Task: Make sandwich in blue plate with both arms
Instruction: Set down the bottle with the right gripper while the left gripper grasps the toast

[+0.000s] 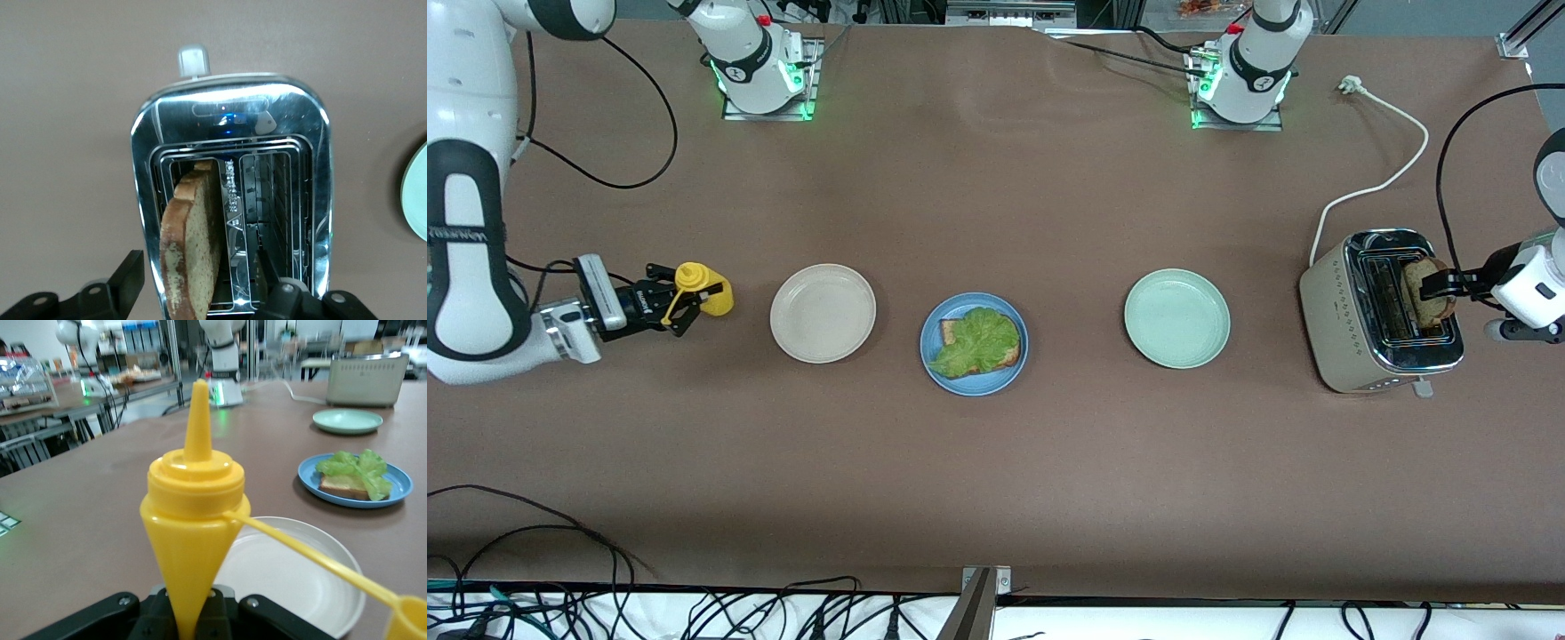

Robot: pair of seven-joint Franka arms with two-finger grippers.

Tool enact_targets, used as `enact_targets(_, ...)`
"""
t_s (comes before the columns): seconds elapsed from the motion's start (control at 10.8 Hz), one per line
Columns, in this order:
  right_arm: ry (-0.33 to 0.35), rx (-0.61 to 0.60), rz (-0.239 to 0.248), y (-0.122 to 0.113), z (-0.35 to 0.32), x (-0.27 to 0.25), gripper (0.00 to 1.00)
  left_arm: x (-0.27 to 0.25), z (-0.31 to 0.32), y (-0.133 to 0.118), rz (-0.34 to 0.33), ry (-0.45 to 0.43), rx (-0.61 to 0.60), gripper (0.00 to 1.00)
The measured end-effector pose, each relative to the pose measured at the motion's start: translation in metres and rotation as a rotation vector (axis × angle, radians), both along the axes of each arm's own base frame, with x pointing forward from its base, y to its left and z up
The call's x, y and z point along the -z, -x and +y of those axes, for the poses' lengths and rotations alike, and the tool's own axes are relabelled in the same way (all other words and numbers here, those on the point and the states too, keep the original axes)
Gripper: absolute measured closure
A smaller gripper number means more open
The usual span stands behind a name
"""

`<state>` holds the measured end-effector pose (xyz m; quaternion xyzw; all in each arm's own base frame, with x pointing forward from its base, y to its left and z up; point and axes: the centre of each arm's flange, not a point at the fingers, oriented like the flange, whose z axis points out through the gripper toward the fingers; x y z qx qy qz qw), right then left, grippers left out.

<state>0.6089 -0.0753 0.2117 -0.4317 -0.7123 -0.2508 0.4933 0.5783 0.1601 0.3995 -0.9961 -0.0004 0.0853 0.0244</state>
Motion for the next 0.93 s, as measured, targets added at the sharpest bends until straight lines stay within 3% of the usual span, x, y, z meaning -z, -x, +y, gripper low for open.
enact_targets(0.19,-0.092,0.015,0.061,0.016,-0.004,0.057,0.95,0.011,0.007,0.006,0.019,0.007,-0.020,0.26)
enact_targets(0.46,-0.138,0.035,0.085,0.023,-0.001,0.088,0.95,0.025,0.010,0.009,0.040,0.008,-0.026,0.29)
enact_targets(0.84,-0.142,0.053,0.088,0.023,-0.001,0.100,0.95,0.027,0.011,0.008,0.032,0.005,-0.026,0.80)
enact_targets(0.93,-0.134,0.064,0.074,0.020,-0.004,0.098,0.93,0.026,0.011,0.007,0.029,0.004,-0.026,0.87)
